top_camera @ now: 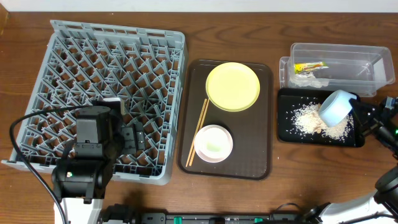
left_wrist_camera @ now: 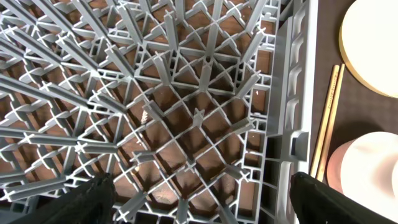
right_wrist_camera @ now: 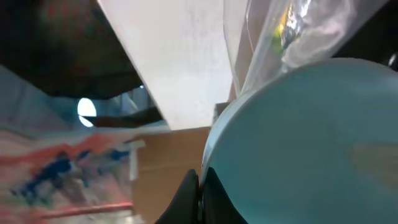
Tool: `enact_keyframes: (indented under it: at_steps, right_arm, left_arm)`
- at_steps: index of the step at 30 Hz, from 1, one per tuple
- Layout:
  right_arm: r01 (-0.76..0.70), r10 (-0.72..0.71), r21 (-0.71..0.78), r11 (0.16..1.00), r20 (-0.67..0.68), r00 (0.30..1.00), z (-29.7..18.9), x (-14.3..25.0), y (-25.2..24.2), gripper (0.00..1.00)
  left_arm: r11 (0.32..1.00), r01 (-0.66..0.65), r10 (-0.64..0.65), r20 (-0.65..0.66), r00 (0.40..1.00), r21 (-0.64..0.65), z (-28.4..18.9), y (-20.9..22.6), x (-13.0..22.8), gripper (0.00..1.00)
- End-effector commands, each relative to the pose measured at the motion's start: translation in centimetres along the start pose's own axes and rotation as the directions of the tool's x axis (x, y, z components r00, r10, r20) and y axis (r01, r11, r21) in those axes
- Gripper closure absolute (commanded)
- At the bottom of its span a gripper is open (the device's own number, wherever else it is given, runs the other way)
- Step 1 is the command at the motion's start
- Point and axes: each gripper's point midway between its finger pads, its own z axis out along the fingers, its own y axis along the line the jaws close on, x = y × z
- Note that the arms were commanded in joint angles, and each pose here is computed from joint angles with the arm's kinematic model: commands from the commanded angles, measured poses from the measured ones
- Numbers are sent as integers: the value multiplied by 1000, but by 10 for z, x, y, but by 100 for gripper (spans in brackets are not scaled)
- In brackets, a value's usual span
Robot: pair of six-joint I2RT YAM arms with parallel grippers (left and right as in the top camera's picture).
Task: Sort waste into correct bins and load items into the dishwasher
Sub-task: 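Carry the blue bowl over the black tray and tip out the rice, then place the empty blue bowl onto the yellow plate with the right gripper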
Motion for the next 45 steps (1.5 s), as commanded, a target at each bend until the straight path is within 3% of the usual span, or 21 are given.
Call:
enact_keyframes:
  at_steps: [1, 12, 20, 25, 29, 33, 39, 42, 45]
  right_arm:
    - [-145, 144, -34, 989, -32, 989, 5, 5, 5, 99]
    - [-183, 182, -20, 983, -70, 981, 16, 15, 5, 99]
    - [106, -110, -33, 994, -177, 978, 47, 49, 28, 99]
    - [374, -379, -75, 924, -285, 880, 78, 94, 61, 99]
    - [577, -543, -16, 816, -362, 758, 110, 127, 66, 99]
    - [759, -672, 74, 647, -417, 613, 147, 151, 57, 99]
    - [927, -793, 209, 310, -481, 373, 198, 167, 29, 99]
    - [970, -820, 212, 122, -529, 219, 218, 178, 14, 99]
    - [987, -813, 163, -8, -575, 88, 235, 194, -2, 99]
  left_arm:
    - [1000, 7, -7, 20, 1000, -7, -5, 1, -7, 10]
    - [1000, 7, -7, 20, 1000, -7, -5, 1, -7, 10]
    - [1000, 7, -7, 20, 1000, -7, -5, 1, -7, 9]
    - [1000, 7, -7, 20, 1000, -7, -5, 1, -7, 9]
    - [1000, 7, -7, 21, 1000, -7, -5, 1, -7, 10]
    - [1000, 7, -7, 21, 1000, -7, -5, 1, -7, 9]
    - [1000, 7, -7, 20, 1000, -7, -5, 1, -7, 9]
    - [1000, 7, -7, 20, 1000, -7, -5, 1, -7, 10]
    - [1000, 7, -7, 20, 1000, -7, -5, 1, -7, 9]
